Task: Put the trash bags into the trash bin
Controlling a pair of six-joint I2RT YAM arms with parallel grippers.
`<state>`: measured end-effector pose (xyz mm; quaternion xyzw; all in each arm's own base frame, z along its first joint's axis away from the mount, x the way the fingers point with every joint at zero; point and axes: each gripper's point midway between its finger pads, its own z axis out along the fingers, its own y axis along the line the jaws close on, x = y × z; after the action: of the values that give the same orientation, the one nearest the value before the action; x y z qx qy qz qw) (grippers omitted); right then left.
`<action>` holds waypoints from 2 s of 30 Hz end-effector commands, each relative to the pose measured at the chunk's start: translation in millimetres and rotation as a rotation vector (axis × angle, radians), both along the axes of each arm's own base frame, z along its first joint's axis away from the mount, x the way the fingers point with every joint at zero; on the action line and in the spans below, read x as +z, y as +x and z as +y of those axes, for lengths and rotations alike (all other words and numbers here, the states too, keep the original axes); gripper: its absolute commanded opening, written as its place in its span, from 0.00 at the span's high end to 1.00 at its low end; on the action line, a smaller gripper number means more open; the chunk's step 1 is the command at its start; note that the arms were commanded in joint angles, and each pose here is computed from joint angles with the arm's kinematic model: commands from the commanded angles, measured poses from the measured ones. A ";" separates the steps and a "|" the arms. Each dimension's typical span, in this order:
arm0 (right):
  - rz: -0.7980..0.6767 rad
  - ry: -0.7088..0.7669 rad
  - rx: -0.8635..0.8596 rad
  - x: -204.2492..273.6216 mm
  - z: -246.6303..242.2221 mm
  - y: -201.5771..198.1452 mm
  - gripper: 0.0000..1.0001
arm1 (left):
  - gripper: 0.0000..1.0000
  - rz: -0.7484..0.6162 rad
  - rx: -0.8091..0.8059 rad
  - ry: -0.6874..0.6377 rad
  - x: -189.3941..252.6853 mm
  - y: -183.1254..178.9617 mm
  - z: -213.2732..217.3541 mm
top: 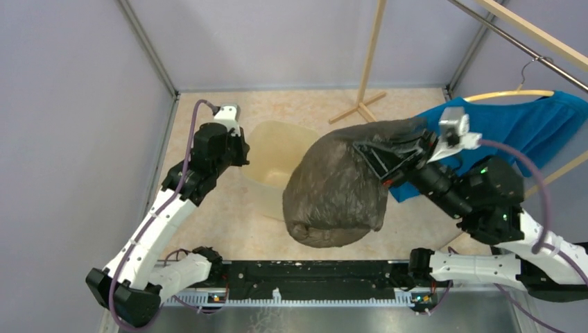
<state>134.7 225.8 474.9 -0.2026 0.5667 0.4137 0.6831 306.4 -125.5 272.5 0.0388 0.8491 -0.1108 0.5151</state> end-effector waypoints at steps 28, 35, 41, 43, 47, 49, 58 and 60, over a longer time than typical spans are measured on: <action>-0.140 0.277 -0.127 141.4 107.6 60.0 1.00 | 0.99 -0.056 -0.071 -0.307 10.9 -26.0 -31.7; -0.118 0.226 -0.115 115.9 113.9 65.3 1.00 | 0.87 -0.046 -0.047 -0.303 1.9 -21.4 -30.4; -0.056 0.122 -0.222 66.7 98.8 83.6 1.00 | 0.66 -0.062 -0.033 -0.278 5.4 -25.5 -22.7; -0.043 0.107 -0.273 54.1 86.7 91.8 1.00 | 0.58 -0.078 -0.026 -0.268 9.4 -27.7 -18.3; -0.001 0.094 -0.367 36.6 64.2 104.9 1.00 | 0.43 -0.123 0.005 -0.253 22.5 -31.8 -6.8; 0.002 0.097 -0.370 35.7 60.1 104.4 1.00 | 0.33 -0.148 0.020 -0.254 31.8 -34.8 -1.0; -0.030 0.073 -0.271 37.5 82.5 97.3 1.00 | 0.02 -0.310 0.123 -0.244 90.2 -61.4 40.3; -0.041 0.067 -0.243 38.6 90.4 95.9 1.00 | 0.02 -0.359 0.098 -0.263 104.4 -74.1 43.5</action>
<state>236.1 307.7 493.1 -0.1075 0.5842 0.3115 0.7417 252.6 -100.6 334.6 -0.0484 0.7650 -0.1888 0.6139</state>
